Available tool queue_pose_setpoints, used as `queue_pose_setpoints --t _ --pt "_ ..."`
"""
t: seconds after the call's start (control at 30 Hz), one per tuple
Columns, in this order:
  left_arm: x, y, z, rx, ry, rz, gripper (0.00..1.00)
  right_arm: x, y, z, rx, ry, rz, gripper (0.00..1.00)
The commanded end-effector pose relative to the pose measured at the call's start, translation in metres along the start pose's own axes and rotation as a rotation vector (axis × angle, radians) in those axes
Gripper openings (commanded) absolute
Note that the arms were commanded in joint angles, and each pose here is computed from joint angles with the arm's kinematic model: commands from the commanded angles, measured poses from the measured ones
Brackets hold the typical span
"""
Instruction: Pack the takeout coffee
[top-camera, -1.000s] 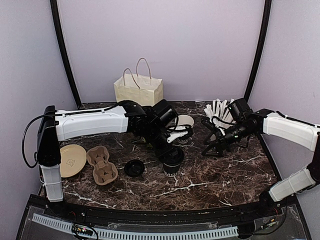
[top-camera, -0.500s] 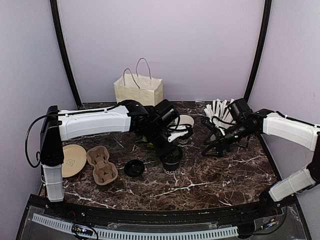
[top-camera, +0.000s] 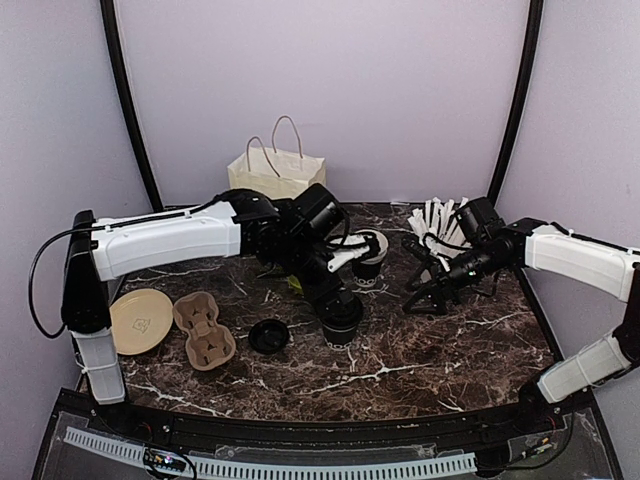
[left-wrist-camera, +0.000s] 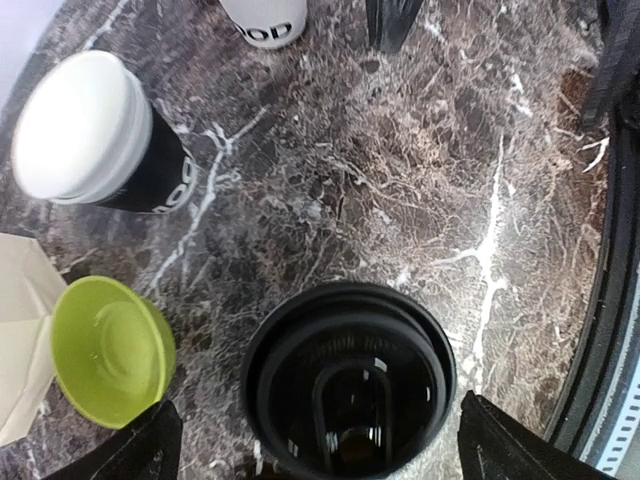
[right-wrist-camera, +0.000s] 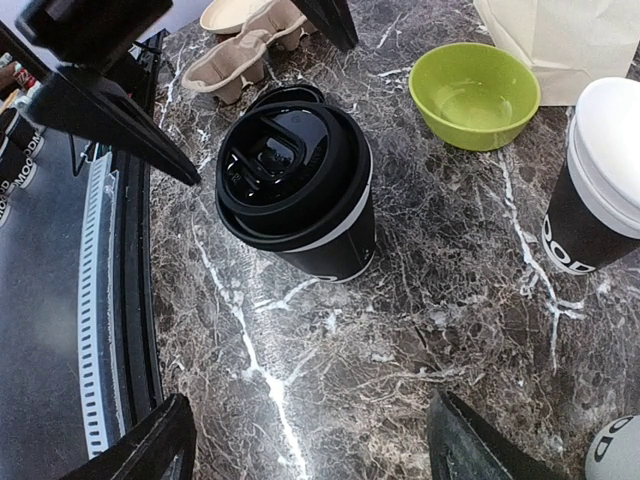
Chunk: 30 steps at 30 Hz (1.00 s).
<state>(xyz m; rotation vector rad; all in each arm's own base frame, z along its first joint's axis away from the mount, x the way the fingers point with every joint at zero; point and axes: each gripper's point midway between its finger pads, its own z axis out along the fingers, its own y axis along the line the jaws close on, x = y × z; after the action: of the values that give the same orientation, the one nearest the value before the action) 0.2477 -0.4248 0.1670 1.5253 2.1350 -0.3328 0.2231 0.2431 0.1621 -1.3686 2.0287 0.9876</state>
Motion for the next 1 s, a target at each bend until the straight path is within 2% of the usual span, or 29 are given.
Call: queue_pose_setpoints --t 0.0,0.1,0.2,0.23,0.37,0.5,0.63,0.7,0.8,0.97 --pt "-0.012 0.002 -0.053 -0.034 -0.103 0.019 0.99 -0.009 -0.001 -0.002 -0.012 -0.023 0.002 0.80" --pt "-0.009 0.012 -0.060 -0.085 -0.111 -0.012 0.99 -0.014 -0.003 -0.002 -0.008 -0.024 0.013 0.79" --pt "-0.007 0.028 -0.070 -0.104 -0.142 -0.145 0.97 -0.025 -0.017 -0.003 0.047 -0.029 0.043 0.74" --pt "-0.002 0.040 -0.073 -0.108 -0.152 -0.243 0.93 -0.031 -0.019 -0.002 0.051 -0.034 0.058 0.73" --pt "0.008 0.058 -0.079 0.005 -0.263 -0.526 0.79 -0.050 -0.024 0.012 0.018 -0.035 0.122 0.62" --pt "0.018 0.051 -0.077 0.119 -0.335 -0.673 0.71 -0.049 -0.021 0.040 -0.066 0.008 0.210 0.48" --pt "0.027 0.044 -0.069 0.225 -0.386 -0.803 0.66 -0.044 -0.021 0.055 -0.112 0.022 0.285 0.38" --pt "0.026 0.043 -0.066 0.281 -0.430 -0.846 0.60 -0.042 -0.022 0.060 -0.132 0.029 0.309 0.36" --pt "0.034 0.037 -0.052 0.337 -0.415 -0.900 0.50 -0.042 -0.019 0.064 -0.169 0.031 0.325 0.35" --pt "0.037 0.035 -0.037 0.372 -0.406 -0.920 0.44 -0.039 -0.014 0.070 -0.196 0.042 0.336 0.36"
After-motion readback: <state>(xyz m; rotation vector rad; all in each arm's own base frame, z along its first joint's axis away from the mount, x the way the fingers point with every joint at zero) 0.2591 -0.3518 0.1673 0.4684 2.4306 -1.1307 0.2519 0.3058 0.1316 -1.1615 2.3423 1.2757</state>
